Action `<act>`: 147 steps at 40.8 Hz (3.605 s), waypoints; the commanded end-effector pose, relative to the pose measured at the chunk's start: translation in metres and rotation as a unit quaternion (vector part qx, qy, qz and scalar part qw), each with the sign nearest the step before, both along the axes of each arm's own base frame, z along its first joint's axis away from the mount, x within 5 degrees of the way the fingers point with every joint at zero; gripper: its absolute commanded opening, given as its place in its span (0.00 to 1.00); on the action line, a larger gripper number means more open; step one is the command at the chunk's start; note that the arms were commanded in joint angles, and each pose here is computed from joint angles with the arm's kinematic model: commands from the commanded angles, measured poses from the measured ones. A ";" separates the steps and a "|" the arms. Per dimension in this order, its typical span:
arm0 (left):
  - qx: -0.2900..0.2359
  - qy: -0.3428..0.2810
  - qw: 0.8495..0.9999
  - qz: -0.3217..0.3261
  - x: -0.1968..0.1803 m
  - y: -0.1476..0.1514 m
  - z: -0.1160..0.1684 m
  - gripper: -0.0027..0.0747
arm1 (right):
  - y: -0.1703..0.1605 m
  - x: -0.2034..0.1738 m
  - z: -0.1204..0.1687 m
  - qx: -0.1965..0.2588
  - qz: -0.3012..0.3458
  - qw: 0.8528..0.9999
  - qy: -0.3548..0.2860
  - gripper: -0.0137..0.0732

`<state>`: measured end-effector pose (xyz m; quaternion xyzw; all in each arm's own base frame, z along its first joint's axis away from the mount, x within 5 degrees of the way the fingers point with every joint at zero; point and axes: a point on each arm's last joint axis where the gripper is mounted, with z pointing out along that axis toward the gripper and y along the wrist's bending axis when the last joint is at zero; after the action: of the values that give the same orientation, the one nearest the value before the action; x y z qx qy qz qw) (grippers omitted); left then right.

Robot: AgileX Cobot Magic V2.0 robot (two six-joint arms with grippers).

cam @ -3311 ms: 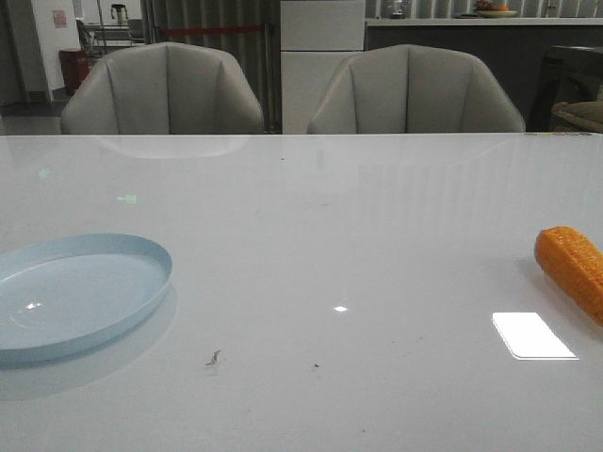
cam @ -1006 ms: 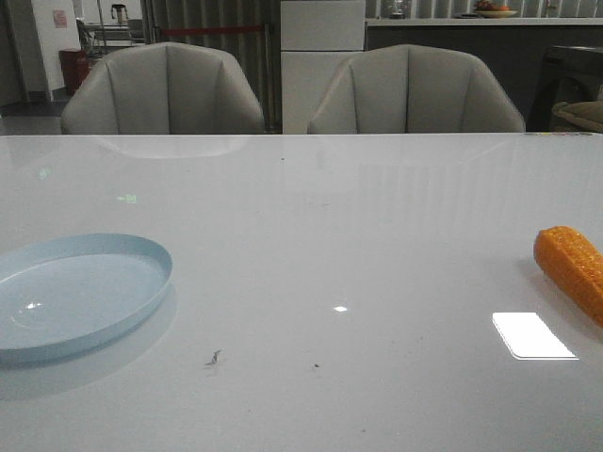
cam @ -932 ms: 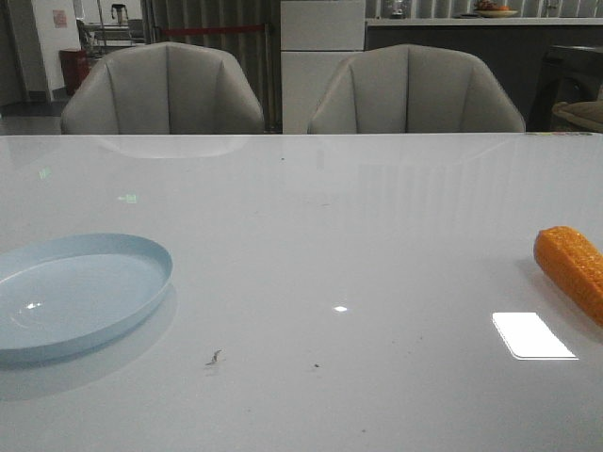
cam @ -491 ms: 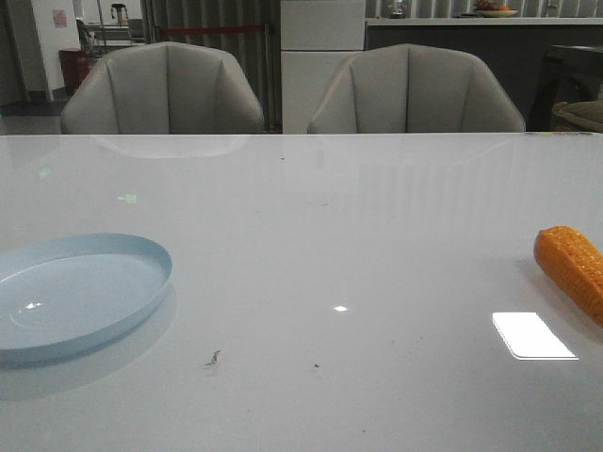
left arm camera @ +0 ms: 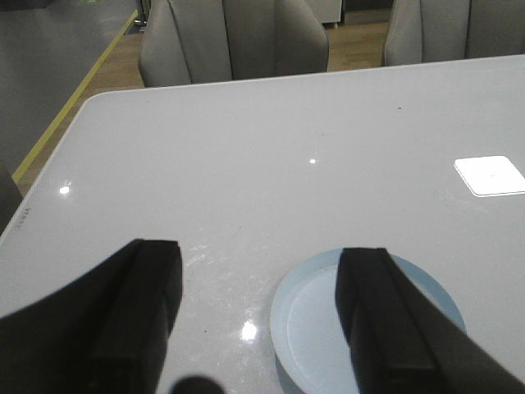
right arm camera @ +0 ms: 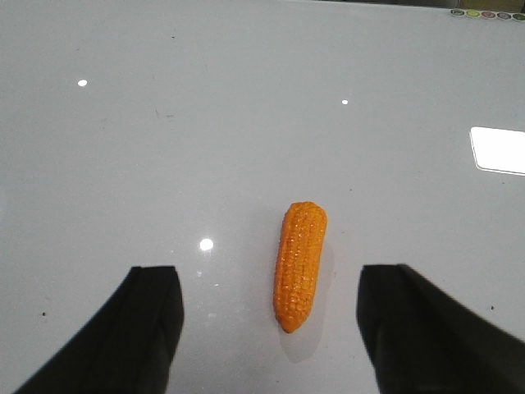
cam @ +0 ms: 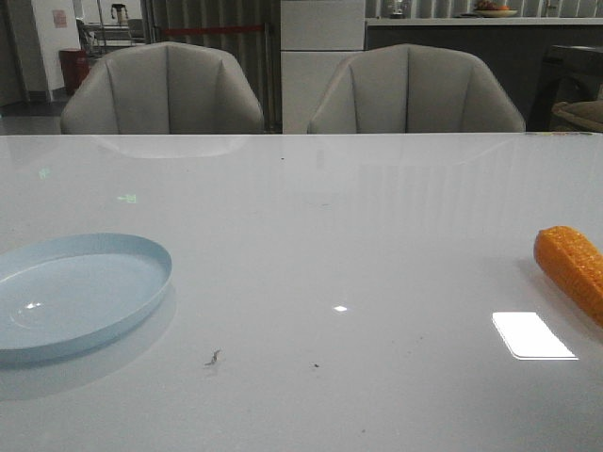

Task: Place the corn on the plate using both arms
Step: 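Lower the left gripper to the rim of the light blue plate, then grip the plate rim with the left gripper and drag it toward the table center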

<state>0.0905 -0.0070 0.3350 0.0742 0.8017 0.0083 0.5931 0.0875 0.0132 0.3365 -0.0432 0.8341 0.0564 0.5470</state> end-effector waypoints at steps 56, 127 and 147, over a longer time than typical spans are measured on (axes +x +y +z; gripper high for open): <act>0.015 0.350 0.937 -0.001 0.222 -0.015 -0.028 0.65 | 0.014 0.195 -0.051 -0.006 0.000 0.942 0.335 0.81; 0.031 0.480 0.877 0.000 0.292 -0.019 -0.140 0.15 | 0.015 0.207 -0.021 -0.002 0.001 0.958 0.288 0.81; -0.069 0.427 0.901 -0.028 0.318 -0.037 -0.075 0.15 | 0.015 0.207 -0.021 -0.002 0.000 0.958 0.287 0.81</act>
<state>0.4062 -0.0357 0.2199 0.0666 0.9861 -0.0562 0.1411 0.2943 0.0293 0.2937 -0.0320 0.9694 0.0590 0.2363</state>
